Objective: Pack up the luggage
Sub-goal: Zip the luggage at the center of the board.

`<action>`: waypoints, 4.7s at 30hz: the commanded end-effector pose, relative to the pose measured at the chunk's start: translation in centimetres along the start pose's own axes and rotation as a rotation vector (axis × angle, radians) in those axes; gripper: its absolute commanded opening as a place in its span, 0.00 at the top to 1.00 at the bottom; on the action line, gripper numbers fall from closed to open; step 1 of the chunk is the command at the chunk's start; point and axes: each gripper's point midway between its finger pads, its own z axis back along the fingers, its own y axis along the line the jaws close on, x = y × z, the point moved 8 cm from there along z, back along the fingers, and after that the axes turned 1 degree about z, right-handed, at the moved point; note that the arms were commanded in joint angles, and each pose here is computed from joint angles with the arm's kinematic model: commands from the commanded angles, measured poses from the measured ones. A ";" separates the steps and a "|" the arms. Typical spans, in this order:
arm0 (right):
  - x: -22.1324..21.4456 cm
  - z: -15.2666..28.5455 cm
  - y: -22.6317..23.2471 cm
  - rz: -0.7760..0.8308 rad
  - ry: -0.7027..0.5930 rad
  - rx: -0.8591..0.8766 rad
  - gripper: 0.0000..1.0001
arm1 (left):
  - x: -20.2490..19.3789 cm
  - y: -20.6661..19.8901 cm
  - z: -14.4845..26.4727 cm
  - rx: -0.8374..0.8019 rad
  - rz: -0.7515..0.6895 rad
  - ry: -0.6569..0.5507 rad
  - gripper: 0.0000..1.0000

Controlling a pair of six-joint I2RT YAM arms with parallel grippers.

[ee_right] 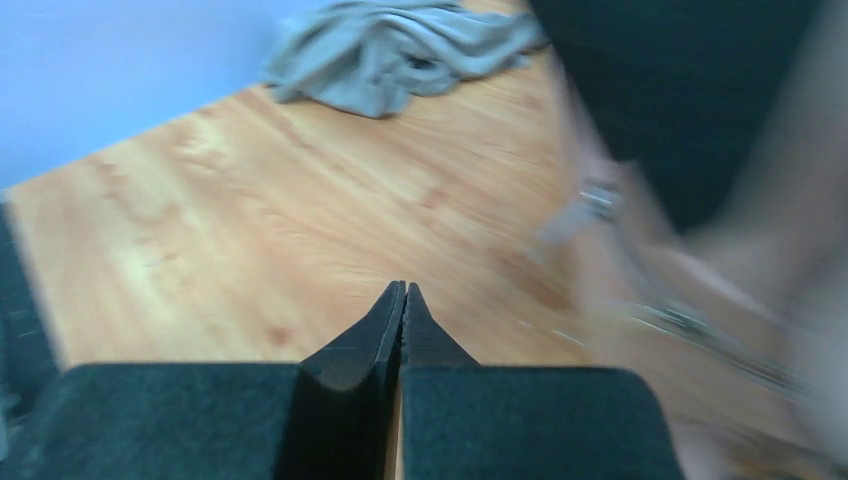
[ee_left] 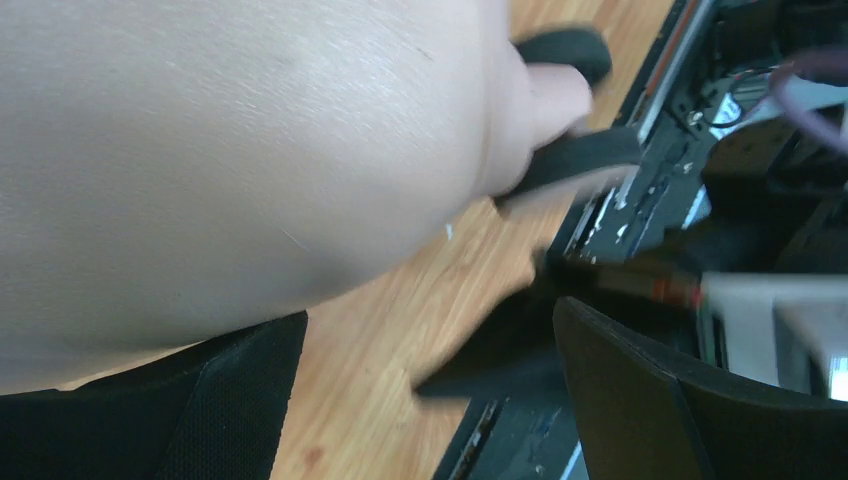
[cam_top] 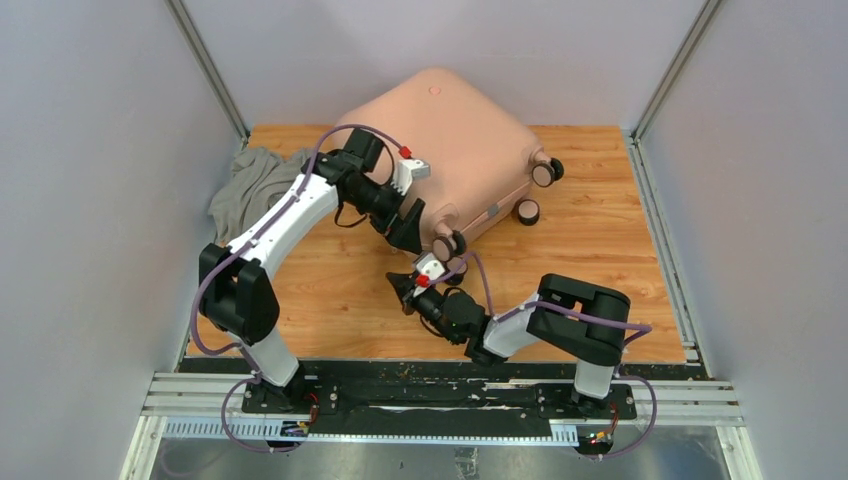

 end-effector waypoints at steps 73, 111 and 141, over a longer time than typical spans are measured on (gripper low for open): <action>2.0 3.6 -6.3 -0.320 0.105 -0.381 0.64 | 6.9 31.6 9.6 0.630 0.394 -0.783 0.01; 4.3 -2.2 -26.3 -0.473 0.388 -0.560 0.78 | 3.3 21.0 0.1 0.018 0.014 -0.610 0.08; 7.1 12.2 -25.5 -0.518 0.384 -0.809 0.31 | -7.0 15.9 11.1 0.517 0.143 -0.511 0.11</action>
